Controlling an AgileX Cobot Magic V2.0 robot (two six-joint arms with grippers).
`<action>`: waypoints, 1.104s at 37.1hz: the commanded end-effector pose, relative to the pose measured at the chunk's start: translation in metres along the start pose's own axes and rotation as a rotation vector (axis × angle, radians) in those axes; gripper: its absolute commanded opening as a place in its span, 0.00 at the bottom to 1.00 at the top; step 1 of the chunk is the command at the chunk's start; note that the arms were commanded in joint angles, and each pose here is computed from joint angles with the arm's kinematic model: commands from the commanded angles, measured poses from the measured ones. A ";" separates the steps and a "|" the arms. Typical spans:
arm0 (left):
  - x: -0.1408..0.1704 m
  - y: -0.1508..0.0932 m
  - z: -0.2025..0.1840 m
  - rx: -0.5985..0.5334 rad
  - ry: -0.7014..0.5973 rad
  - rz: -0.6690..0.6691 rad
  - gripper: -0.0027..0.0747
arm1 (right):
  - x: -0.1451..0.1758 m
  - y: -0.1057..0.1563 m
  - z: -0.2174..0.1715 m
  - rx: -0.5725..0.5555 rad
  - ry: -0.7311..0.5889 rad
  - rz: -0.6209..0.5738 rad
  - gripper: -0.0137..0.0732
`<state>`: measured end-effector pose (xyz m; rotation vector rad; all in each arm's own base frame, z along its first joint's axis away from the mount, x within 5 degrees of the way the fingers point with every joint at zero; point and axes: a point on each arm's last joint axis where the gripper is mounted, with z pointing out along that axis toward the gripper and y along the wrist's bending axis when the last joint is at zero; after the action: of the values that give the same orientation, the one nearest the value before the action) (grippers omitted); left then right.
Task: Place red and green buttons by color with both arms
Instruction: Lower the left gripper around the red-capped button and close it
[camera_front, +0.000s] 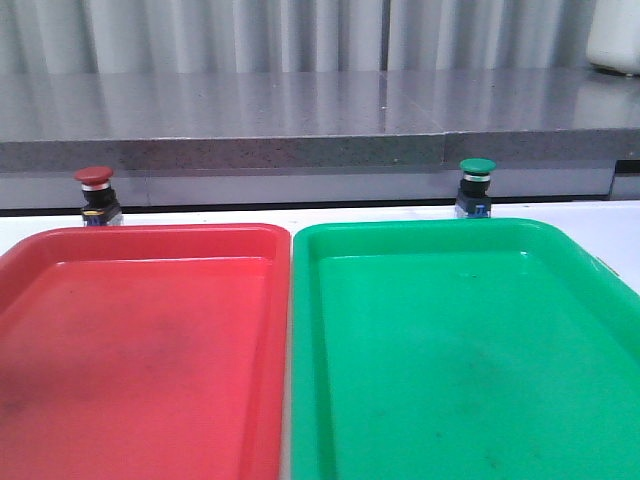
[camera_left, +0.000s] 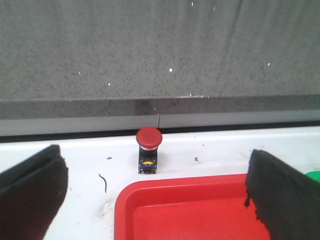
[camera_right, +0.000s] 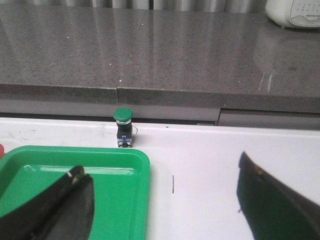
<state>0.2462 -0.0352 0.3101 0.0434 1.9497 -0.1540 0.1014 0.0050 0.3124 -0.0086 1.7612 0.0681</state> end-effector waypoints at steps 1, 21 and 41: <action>-0.028 -0.005 0.025 0.005 0.007 -0.002 0.93 | -0.017 0.000 -0.001 0.003 -0.096 -0.004 0.85; -0.037 -0.007 0.179 -0.044 0.303 0.010 0.93 | -0.017 0.000 -0.001 0.003 -0.096 -0.004 0.85; -0.015 -0.001 0.243 -0.080 0.467 0.012 0.56 | -0.017 0.000 -0.001 0.003 -0.096 -0.004 0.85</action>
<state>0.4743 -0.0678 0.1949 0.0505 2.5424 -0.0428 0.1014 0.0050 0.3124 -0.0086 1.7612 0.0681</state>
